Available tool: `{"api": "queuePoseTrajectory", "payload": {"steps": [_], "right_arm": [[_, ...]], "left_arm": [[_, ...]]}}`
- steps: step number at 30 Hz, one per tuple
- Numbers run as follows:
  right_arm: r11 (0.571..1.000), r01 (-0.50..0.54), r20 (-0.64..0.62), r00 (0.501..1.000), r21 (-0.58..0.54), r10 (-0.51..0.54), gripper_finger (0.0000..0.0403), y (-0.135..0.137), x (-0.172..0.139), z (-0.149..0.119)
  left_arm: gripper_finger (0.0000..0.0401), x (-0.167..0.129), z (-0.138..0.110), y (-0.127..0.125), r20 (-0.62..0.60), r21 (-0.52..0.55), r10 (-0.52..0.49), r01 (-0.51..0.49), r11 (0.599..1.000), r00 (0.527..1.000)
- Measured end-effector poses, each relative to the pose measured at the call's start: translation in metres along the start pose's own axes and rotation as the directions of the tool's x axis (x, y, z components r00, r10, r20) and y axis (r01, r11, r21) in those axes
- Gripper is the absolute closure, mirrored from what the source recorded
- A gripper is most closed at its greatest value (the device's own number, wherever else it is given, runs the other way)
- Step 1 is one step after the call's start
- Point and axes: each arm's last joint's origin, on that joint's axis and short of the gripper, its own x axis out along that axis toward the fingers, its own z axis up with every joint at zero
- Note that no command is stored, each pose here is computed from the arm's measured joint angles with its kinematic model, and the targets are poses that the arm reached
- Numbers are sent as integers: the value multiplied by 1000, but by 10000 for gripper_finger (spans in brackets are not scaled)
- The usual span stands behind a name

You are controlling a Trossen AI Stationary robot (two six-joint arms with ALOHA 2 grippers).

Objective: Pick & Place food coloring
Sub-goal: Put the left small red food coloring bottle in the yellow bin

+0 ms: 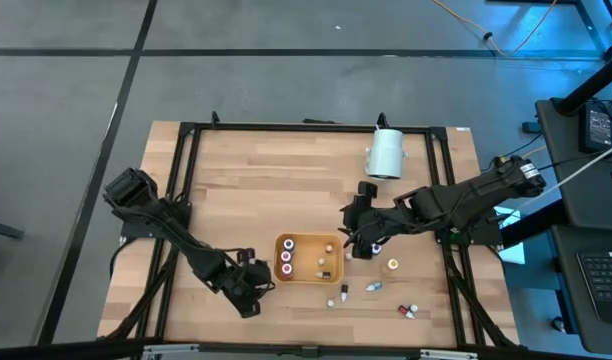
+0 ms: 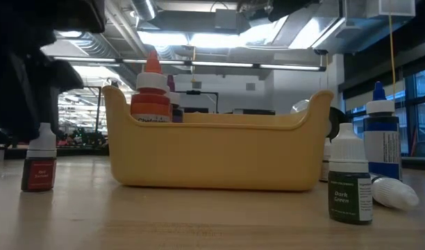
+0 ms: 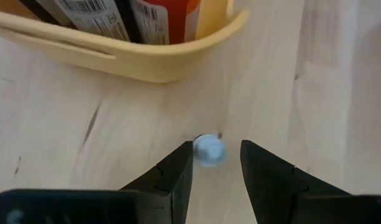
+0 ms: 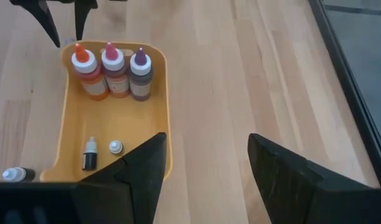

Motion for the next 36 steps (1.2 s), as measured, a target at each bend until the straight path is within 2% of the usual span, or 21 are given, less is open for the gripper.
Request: {"api": "queuePoseTrajectory", "payload": {"steps": [14,21,29,33,36], "right_arm": [[1000,-1,0,1000,-7,1,176,0,0,0],[1000,0,-8,1000,-14,-1,176,0,0,-1],[999,8,-47,999,-33,-10,176,-1,0,-5],[999,11,-60,998,-39,-13,176,-2,0,-6],[999,11,-60,998,-40,-13,176,-2,0,-6]], "left_arm": [[270,3,-1,-1,-3,1,2,-2,1000,1000],[277,3,-1,0,1,112,6,-6,994,1000],[322,3,0,0,19,193,20,-23,981,1000],[357,3,0,0,17,198,14,-17,980,1000],[361,3,0,-1,6,186,2,-3,982,1000]]}}
